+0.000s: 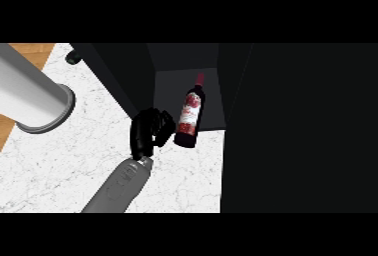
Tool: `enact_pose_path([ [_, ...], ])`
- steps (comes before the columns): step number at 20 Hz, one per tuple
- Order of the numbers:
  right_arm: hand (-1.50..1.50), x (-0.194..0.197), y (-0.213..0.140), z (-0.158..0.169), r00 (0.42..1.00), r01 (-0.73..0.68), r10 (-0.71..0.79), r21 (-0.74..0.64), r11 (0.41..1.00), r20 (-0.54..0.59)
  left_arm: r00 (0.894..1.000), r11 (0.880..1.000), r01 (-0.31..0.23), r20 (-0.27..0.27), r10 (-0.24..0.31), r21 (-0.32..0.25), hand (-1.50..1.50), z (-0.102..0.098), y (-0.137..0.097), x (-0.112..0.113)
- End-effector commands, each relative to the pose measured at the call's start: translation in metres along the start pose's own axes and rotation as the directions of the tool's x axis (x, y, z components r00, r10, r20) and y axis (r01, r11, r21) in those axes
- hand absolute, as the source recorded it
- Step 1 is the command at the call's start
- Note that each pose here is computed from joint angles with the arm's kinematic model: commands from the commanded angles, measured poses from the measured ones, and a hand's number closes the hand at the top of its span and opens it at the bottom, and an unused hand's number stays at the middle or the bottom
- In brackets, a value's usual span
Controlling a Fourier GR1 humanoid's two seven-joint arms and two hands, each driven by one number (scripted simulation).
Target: Pick up the wine, place it into the cabinet and close the cabinet
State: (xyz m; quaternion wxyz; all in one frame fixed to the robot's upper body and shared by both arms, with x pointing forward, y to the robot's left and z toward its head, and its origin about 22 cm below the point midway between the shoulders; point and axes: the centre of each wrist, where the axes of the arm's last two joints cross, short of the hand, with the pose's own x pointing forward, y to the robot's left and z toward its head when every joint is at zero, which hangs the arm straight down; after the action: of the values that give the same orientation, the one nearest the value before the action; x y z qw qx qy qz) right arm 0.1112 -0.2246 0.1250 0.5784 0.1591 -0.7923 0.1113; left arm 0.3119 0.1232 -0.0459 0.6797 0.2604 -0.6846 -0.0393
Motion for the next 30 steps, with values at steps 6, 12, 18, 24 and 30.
enact_pose_path([
  [6, -1.50, 0.010, 0.000, 0.003, 0.999, 0.040, -0.041, 0.044, 0.998, 0.031, 0.998, 0.997, -0.061, -0.002, 0.061, -0.036, 1.50, -0.051, -0.011, 0.052],
  [12, -1.50, 0.014, 0.001, 0.002, 0.999, 0.026, -0.028, 0.037, 0.999, 0.043, 0.981, 0.988, 0.153, 0.124, -0.148, -0.030, 1.50, -0.057, -0.010, 0.043],
  [18, -1.50, 0.006, -0.001, 0.005, 0.996, 0.079, -0.082, 0.050, 0.996, 0.048, 0.957, 0.969, 0.238, 0.183, -0.225, -0.057, 1.50, -0.077, -0.039, 0.088],
  [24, -1.50, 0.016, -0.003, 0.010, 0.998, 0.050, -0.053, 0.065, 0.997, 0.045, 0.966, 0.977, 0.207, 0.166, -0.196, -0.051, 1.50, -0.088, -0.040, 0.099],
  [30, -1.50, 0.004, -0.004, 0.005, 0.997, 0.059, -0.063, 0.090, 0.994, 0.036, 0.955, 0.959, 0.282, 0.097, -0.279, -0.014, 1.50, -0.092, -0.040, 0.093],
])
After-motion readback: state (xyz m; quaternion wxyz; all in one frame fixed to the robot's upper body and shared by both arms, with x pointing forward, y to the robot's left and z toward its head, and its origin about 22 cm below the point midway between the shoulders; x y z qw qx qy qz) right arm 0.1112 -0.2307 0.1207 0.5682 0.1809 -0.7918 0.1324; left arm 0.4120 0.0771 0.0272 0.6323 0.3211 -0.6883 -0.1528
